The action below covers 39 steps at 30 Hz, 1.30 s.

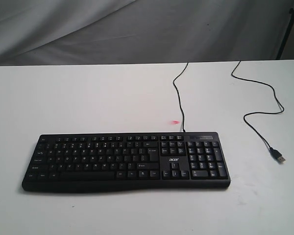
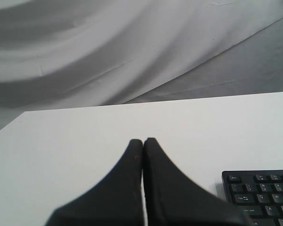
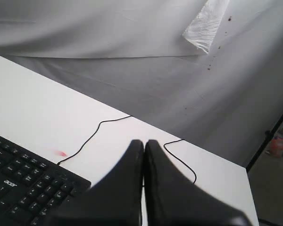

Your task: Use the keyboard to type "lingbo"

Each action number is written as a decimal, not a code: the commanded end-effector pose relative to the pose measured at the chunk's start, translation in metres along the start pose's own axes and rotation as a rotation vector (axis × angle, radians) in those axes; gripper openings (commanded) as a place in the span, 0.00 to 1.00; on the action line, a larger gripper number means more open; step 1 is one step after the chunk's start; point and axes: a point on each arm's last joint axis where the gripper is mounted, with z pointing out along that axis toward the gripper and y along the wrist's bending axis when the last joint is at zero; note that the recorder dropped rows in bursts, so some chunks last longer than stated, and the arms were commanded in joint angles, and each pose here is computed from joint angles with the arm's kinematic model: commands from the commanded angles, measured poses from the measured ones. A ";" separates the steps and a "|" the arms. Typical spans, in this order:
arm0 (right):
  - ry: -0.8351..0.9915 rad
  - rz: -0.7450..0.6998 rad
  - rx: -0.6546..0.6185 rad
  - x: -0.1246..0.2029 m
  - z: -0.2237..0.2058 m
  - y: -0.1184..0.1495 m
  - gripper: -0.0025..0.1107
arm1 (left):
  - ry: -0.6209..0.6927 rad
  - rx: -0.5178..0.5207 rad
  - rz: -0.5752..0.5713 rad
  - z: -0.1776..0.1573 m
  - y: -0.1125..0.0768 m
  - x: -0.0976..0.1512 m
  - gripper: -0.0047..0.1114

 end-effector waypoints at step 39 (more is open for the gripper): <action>0.035 0.219 0.055 0.089 0.021 0.025 0.02 | 0.003 0.004 -0.003 0.001 0.000 0.001 0.05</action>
